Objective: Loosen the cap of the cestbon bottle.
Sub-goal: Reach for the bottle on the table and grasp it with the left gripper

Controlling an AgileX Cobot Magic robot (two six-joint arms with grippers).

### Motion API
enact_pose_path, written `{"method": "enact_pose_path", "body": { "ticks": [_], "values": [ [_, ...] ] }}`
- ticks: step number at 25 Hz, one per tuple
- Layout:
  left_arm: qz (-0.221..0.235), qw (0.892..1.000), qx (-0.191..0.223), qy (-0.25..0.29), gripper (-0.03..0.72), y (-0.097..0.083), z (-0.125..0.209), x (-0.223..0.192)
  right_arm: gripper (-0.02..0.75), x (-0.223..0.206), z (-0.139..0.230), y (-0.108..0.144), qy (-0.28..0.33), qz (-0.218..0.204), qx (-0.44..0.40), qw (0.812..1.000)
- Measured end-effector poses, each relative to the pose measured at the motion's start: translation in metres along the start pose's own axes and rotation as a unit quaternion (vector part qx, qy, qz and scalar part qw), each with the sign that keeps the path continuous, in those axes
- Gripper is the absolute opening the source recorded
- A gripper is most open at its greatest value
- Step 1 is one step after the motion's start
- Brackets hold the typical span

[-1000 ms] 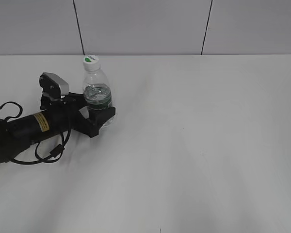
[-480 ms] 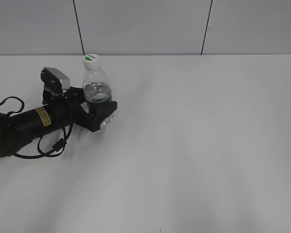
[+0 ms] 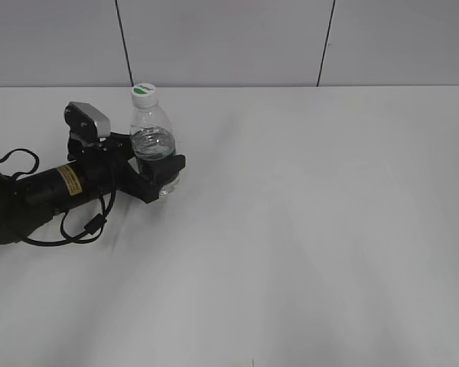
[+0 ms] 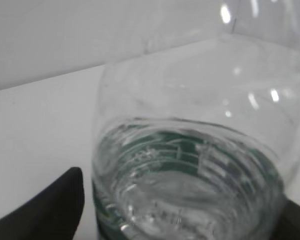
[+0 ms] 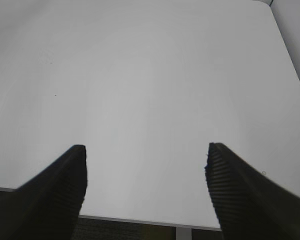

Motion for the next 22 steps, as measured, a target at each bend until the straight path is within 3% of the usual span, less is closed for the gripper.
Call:
{"method": "enact_pose_path", "body": {
  "ticks": [8,22],
  "values": [
    [0.001,1.000,0.000,0.000,0.418,-0.0002,-0.0002,-0.0003,0.565,0.0000,0.0000,0.0000,0.000,0.000,0.000,1.000],
    [0.001,1.000,0.000,0.000,0.415,-0.0002,-0.0002,-0.0003,0.565,0.0000,0.0000,0.0000,0.000,0.000,-0.001,1.000]
  ]
}}
Point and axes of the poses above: a point on each arm's last joint axis where the gripper is mounted, x pointing back along that axis away from the gripper, y along the wrist's bending axis when the last joint is at zero, z = x × y, the point moved 5 cm from there along -x, pointing out along that axis toward the gripper, and after that the axes turned 14 degrees about x, right-handed, at the moved point
